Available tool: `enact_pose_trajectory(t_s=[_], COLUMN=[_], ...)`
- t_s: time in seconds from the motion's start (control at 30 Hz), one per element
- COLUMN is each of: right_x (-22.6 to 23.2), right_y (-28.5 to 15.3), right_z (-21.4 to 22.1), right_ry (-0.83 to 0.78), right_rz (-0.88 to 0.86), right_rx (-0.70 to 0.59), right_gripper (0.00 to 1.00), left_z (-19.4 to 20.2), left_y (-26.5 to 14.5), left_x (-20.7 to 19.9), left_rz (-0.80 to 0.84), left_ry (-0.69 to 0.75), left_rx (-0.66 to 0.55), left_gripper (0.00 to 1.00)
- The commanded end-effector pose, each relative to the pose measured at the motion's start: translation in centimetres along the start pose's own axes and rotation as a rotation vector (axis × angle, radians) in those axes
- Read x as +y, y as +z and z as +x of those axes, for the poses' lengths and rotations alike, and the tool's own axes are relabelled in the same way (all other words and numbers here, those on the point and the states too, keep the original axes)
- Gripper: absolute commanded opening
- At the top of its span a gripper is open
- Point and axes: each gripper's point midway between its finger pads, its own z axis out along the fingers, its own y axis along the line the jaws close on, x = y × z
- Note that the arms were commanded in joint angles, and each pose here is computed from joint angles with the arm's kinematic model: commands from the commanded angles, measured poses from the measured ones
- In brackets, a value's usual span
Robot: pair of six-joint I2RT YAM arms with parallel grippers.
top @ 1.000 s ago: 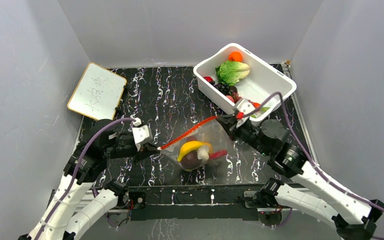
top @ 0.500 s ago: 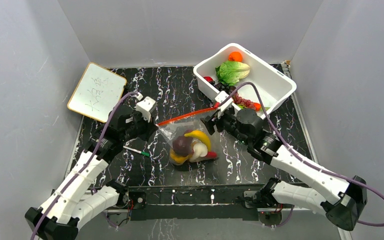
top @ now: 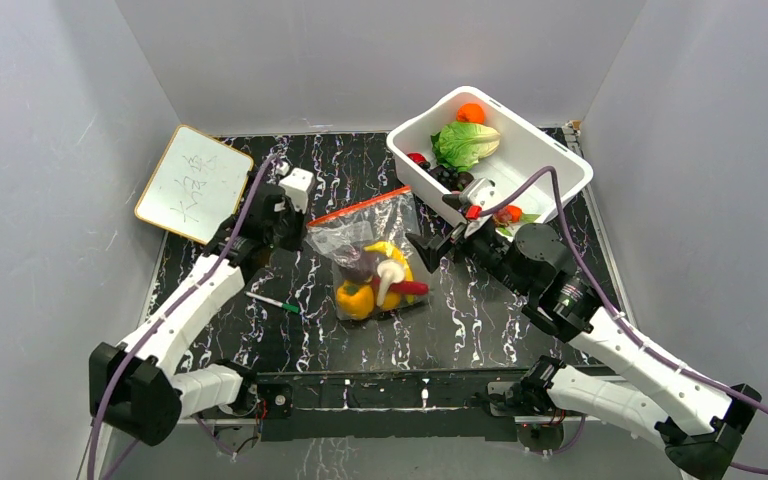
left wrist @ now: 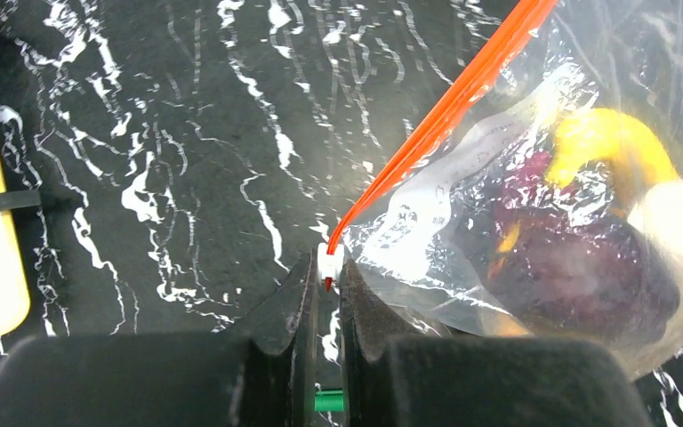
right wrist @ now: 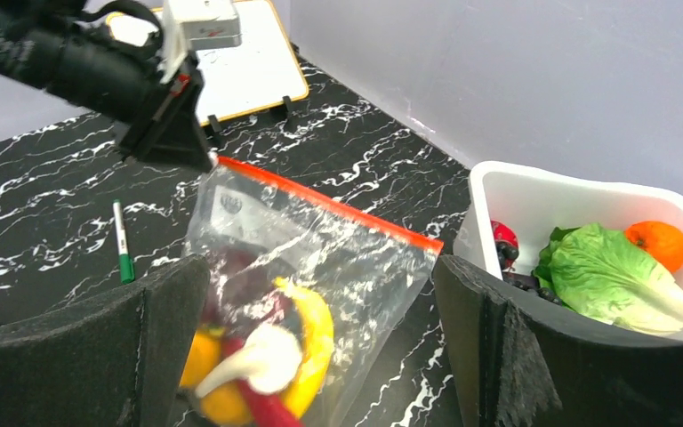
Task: Place the food in the zip-top bag and seal the zipper
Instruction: Place the zipper food storage bag at the center of the board, then reset both arms
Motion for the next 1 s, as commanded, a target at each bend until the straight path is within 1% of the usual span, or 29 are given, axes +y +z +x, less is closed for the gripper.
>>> enact_pose_trajectory(t_s=[0.0, 0.07, 0.13, 0.2, 0.3, 0.4, 0.5, 0.53, 0.57, 0.67, 0.73, 0.8, 0.9, 0.97], right_x=[0.6, 0.8, 1.2, 1.5, 1.6, 0.2, 0.0, 0.0, 0.0, -0.1, -0.7, -1.2, -2.0, -2.7], right_y=[-0.2, -0.2, -0.2, -0.1, 0.0, 0.4, 0.9, 1.0, 1.0, 1.1, 1.0, 1.0, 0.6, 0.3], right_z=[-2.3, -2.0, -1.6, -1.3, -1.2, -0.7, 0.7, 1.1, 1.5, 2.3, 2.4, 2.6, 3.3, 3.6], right_ry=[0.051, 0.070, 0.080, 0.097, 0.150, 0.283, 0.334, 0.347, 0.357, 0.397, 0.452, 0.498, 0.529, 0.540], right_rz=[-0.033, -0.039, -0.057, -0.072, -0.062, 0.049, 0.090, 0.098, 0.106, 0.131, 0.186, 0.225, 0.299, 0.349], right_rx=[-0.056, -0.058, -0.054, -0.041, -0.019, 0.007, 0.080, 0.102, 0.123, 0.145, 0.132, 0.119, 0.148, 0.176], right_gripper=[0.98, 0.98, 0.98, 0.98, 0.98, 0.98, 0.98, 0.98, 0.98, 0.98, 0.98, 0.98, 0.98, 0.98], left_z=[-3.3, -3.3, -3.4, -3.6, -4.1, -4.9, -5.7, -6.1, -6.3, -7.1, -7.5, -7.8, -8.2, -8.3], left_y=[0.4, 0.7, 0.9, 0.8, 0.0, -1.3, -3.2, -4.0, -4.7, -6.3, -7.2, -8.3, -10.2, -11.1], left_x=[2.8, 3.6, 4.1, 4.3, 4.3, 3.9, 3.1, 2.8, 2.5, 1.9, 1.5, 0.4, -0.9, -1.3], left_rz=[-0.064, -0.080, -0.093, -0.105, -0.108, -0.087, -0.048, -0.031, -0.017, 0.009, 0.029, 0.086, 0.152, 0.173], left_ry=[-0.090, -0.127, -0.154, -0.164, -0.176, -0.186, -0.201, -0.201, -0.201, -0.230, -0.269, -0.285, -0.293, -0.333], left_rx=[-0.083, -0.084, -0.079, -0.082, -0.108, -0.146, -0.170, -0.188, -0.198, -0.235, -0.257, -0.272, -0.289, -0.309], left_gripper=[0.00, 0.00, 0.04, 0.13, 0.29, 0.42, 0.70, 0.92, 0.98, 0.98, 0.98, 0.98, 0.98, 0.98])
